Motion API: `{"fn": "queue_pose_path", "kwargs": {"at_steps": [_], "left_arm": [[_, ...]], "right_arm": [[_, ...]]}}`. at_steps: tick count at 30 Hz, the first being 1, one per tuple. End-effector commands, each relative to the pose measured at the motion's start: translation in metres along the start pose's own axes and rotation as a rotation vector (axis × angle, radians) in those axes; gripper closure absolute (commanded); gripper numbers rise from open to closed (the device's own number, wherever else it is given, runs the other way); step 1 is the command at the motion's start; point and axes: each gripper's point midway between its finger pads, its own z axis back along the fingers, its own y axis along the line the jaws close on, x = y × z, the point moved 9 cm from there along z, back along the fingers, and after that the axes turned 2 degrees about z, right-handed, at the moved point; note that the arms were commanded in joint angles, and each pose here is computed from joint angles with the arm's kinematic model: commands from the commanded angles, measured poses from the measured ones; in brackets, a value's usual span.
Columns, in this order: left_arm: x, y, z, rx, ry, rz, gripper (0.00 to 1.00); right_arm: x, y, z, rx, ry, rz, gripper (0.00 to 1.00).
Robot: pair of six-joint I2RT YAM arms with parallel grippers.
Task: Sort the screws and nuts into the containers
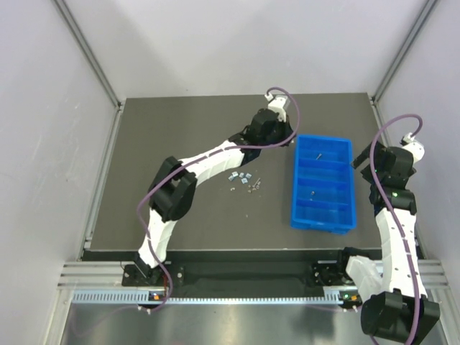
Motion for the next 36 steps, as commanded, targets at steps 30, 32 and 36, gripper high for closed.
{"fn": "queue_pose_path", "kwargs": {"at_steps": [30,32,36], "left_arm": [[0.021,-0.019,0.048,0.076,0.03,-0.127,0.43],[0.014,-0.014,0.073,0.109,0.099,-0.159,0.43],[-0.029,0.011,0.092,0.188,0.261,-0.184,0.45]], "right_arm": [[0.018,0.008,0.015,0.053,-0.065,0.003,0.0],[0.016,0.007,0.013,0.05,-0.055,0.008,0.0],[0.015,0.009,0.01,0.057,-0.044,0.011,0.0]]}}
